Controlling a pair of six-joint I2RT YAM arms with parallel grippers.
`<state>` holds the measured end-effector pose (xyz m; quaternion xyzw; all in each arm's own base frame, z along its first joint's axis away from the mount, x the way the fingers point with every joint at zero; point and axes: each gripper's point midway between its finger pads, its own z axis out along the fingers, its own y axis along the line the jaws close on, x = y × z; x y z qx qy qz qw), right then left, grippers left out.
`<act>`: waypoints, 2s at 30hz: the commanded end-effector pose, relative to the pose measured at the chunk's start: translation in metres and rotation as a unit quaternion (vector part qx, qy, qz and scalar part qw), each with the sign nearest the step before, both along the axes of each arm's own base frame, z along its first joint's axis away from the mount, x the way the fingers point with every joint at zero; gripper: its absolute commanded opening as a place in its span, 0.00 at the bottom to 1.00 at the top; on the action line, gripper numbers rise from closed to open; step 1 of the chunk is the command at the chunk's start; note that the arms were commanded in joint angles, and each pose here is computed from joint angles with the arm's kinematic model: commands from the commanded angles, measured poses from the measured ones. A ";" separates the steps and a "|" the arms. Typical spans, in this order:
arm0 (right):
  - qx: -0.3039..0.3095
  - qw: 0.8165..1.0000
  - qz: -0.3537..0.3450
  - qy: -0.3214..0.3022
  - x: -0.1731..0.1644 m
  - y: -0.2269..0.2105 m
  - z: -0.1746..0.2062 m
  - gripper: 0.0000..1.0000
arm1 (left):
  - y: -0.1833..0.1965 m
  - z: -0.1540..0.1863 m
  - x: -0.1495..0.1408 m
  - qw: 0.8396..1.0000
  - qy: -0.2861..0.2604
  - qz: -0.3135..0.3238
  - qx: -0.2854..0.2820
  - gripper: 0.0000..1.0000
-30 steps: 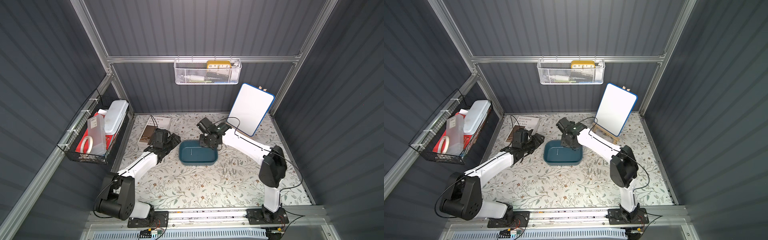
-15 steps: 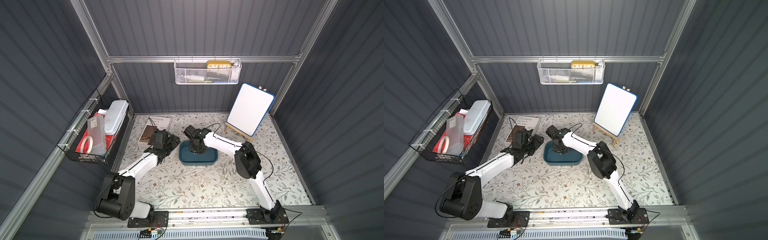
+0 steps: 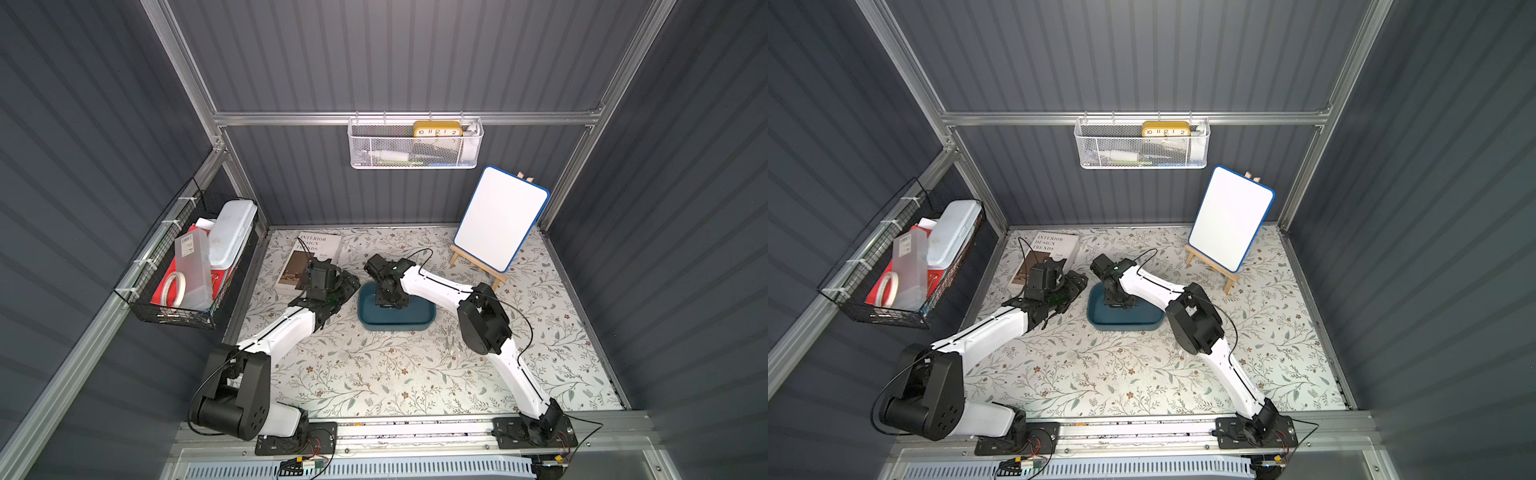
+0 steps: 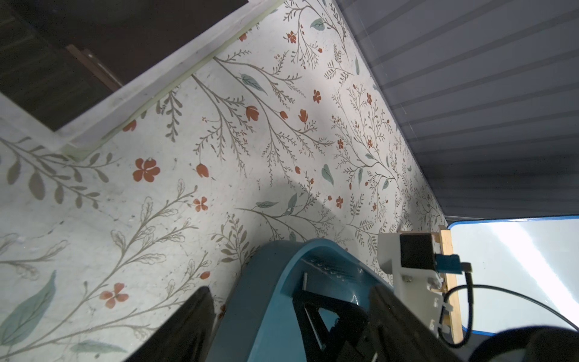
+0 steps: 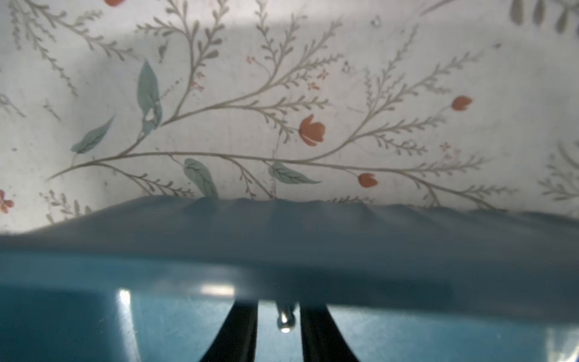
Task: Take out the screws from the storage box
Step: Pick up the screw from the storage box.
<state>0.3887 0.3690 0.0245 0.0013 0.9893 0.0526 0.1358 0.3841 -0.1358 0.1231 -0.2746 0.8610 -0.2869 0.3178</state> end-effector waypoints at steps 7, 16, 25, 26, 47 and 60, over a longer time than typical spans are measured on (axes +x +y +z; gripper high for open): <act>-0.097 0.994 0.035 0.035 -0.012 -0.025 -0.034 0.19 | 0.006 0.002 -0.002 1.000 -0.003 0.015 -0.002 0.81; -0.140 0.986 0.049 0.071 -0.025 -0.042 -0.057 0.11 | 0.004 0.000 -0.002 1.000 -0.001 0.012 -0.003 0.81; -0.118 0.991 0.046 0.045 -0.011 -0.040 -0.029 0.00 | 0.002 -0.004 0.001 1.000 0.002 0.005 0.000 0.81; -0.113 0.992 0.045 0.039 -0.010 -0.040 -0.022 0.00 | 0.002 -0.004 0.002 1.000 0.002 0.004 0.001 0.81; -0.064 0.998 0.025 0.003 -0.004 -0.051 0.032 0.00 | -0.004 -0.005 0.006 1.000 -0.010 -0.025 0.014 0.81; -0.036 0.999 0.016 -0.018 -0.020 -0.063 0.066 0.00 | -0.007 0.020 0.009 0.998 -0.051 -0.040 0.015 0.82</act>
